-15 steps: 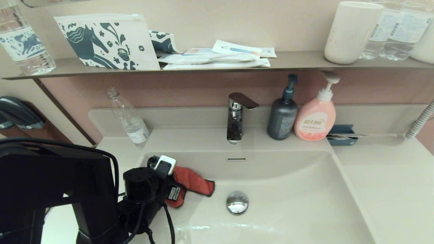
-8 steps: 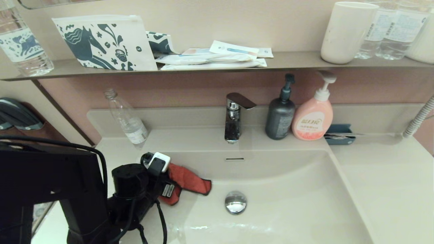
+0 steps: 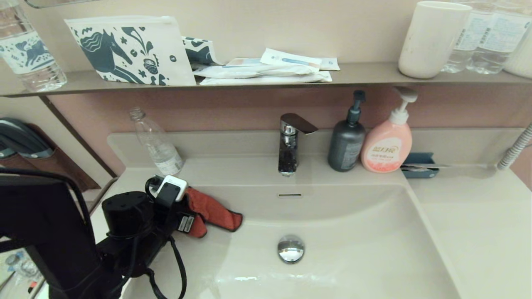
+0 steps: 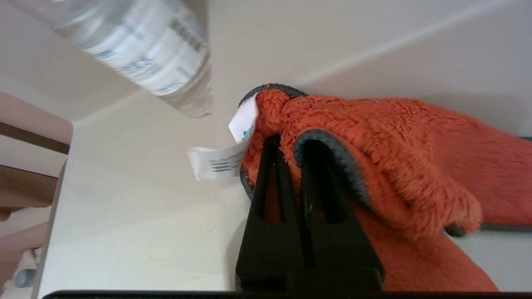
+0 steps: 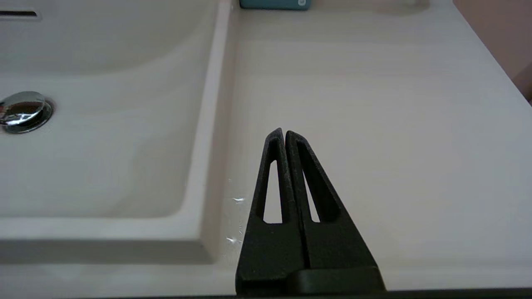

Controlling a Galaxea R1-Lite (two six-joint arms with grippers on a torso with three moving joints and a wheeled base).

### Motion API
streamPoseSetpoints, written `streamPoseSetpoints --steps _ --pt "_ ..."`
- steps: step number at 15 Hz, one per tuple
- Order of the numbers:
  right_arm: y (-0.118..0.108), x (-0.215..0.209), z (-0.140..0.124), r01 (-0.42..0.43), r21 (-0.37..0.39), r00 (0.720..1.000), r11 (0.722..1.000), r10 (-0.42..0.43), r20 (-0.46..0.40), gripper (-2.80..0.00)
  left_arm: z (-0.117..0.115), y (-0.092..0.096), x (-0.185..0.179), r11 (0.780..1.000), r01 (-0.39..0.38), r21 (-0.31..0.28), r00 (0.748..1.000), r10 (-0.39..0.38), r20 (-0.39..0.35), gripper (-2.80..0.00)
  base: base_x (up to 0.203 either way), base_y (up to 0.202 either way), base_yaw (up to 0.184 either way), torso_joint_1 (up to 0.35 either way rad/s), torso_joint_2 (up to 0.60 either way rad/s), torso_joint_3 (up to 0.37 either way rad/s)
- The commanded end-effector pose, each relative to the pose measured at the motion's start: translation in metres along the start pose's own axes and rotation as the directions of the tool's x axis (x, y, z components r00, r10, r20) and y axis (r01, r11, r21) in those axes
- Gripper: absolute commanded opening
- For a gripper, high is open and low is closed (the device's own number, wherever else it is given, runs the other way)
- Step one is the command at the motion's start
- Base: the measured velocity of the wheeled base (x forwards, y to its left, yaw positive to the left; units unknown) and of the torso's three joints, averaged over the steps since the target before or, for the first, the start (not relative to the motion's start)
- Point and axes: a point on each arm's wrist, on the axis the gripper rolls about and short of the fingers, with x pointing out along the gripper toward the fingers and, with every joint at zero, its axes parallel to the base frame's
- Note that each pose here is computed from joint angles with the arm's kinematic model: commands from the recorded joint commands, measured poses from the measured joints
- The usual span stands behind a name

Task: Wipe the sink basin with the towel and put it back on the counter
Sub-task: Wipe the sink

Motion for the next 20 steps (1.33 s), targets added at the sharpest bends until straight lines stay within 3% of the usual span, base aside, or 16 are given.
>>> streamPoseSetpoints --steps 1,6,14,17,20 --pt "0.0 0.0 0.0 -0.001 -0.001 1.0 1.0 0.001 -0.003 -2.8 0.011 0.008 -0.011 1.0 -0.019 -0.011 0.999 0.019 0.045 -2.8 0.0 0.0 0.0 0.0 0.0 0.0" --pt "0.0 0.0 0.0 -0.001 -0.001 1.0 1.0 0.001 -0.003 -2.8 0.025 0.021 -0.025 0.999 -0.035 -0.009 0.997 0.036 0.074 -2.8 0.0 0.0 0.0 0.0 0.0 0.0" --pt "0.0 0.0 0.0 -0.001 -0.001 1.0 1.0 0.001 -0.003 -2.8 0.052 0.063 -0.063 0.993 -0.105 -0.061 0.991 0.109 0.081 -2.8 0.0 0.0 0.0 0.0 0.0 0.0" --pt "0.0 0.0 0.0 -0.001 -0.001 1.0 1.0 0.001 -0.003 -2.8 0.068 0.08 -0.097 0.986 -0.1 -0.134 0.989 0.114 0.096 -2.8 0.0 0.0 0.0 0.0 0.0 0.0" --pt "0.0 0.0 0.0 -0.001 -0.001 1.0 1.0 0.001 -0.003 -2.8 0.077 0.098 -0.125 0.969 -0.151 -0.194 0.987 0.159 0.024 -2.8 0.0 0.0 0.0 0.0 0.0 0.0"
